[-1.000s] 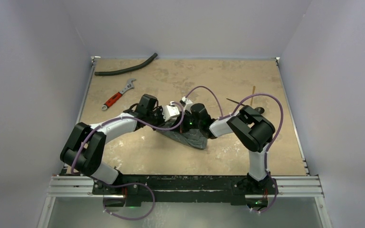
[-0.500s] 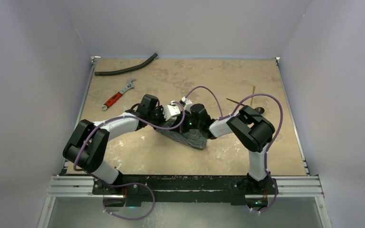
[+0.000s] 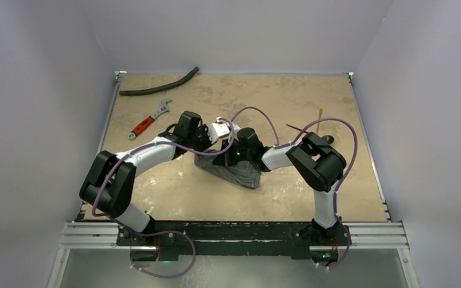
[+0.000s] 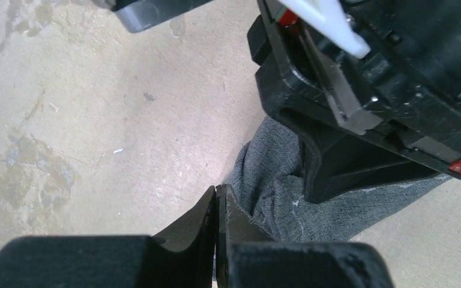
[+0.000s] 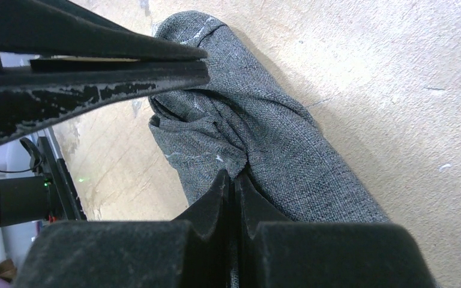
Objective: Fold the napkin into a case and place the utensils inside
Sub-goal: Grasp the top corner of the smaller rectangle folded napkin from the folded napkin.
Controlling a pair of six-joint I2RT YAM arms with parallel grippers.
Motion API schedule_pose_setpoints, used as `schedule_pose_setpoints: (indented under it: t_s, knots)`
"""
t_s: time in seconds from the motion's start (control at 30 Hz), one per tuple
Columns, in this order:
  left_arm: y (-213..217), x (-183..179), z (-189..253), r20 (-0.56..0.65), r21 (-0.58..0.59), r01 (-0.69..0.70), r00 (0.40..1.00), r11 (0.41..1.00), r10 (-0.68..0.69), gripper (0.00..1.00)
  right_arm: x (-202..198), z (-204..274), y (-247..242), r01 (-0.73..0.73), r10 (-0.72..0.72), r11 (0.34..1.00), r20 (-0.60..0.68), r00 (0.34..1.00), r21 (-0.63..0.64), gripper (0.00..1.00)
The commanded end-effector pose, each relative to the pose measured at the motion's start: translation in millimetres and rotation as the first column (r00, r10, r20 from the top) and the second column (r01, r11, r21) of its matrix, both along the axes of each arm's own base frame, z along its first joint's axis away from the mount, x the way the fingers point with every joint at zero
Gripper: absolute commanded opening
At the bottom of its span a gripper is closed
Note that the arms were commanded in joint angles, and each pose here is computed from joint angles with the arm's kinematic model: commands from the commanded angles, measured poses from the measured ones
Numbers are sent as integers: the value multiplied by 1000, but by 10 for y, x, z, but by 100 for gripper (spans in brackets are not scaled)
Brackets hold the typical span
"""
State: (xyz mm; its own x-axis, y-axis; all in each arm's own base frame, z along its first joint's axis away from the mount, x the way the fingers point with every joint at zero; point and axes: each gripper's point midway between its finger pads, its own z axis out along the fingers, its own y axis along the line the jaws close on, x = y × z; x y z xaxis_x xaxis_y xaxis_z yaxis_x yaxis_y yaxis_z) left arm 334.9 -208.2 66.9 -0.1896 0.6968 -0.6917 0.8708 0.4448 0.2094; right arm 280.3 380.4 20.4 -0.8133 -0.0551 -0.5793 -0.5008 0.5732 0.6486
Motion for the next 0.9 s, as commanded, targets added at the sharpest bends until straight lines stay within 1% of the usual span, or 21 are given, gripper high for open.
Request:
schedule_pose_setpoints:
  t_s: [0.0, 0.1, 0.17, 0.3, 0.5, 0.6, 0.77, 0.87]
  knots:
    - [-91, -41, 110, -34, -58, 25, 999, 998, -27, 0, -365, -669, -377, -30, -10, 972, -168, 986, -234, 0]
    - [-83, -117, 91, -62, -62, 41, 997, 997, -45, 0, -364, -674, -382, -34, -9, 969, -173, 985, -243, 0]
    - [-87, -190, 137, -96, -84, 56, 993, 995, -64, 0, -372, -657, -372, -36, -7, 971, -177, 984, -236, 0]
    - [-104, -312, 187, -149, -115, 65, 985, 991, -82, 10, -415, -644, -350, -49, 7, 975, -192, 981, -216, 0]
    - [-47, -291, 242, -152, -122, 47, 986, 991, -65, 11, -456, -643, -326, -67, 27, 979, -203, 979, -191, 0]
    - [-49, -362, 185, -175, -130, 46, 982, 990, -68, 12, -469, -631, -306, -76, 39, 982, -208, 977, -173, 0]
    - [-45, -362, 50, -147, -115, 31, 988, 993, -48, 13, -527, -580, -268, -101, 70, 986, -216, 974, -132, 0]
    - [-71, -351, 26, -131, -111, 29, 990, 993, -44, 16, -546, -557, -241, -118, 91, 987, -219, 972, -110, 0]
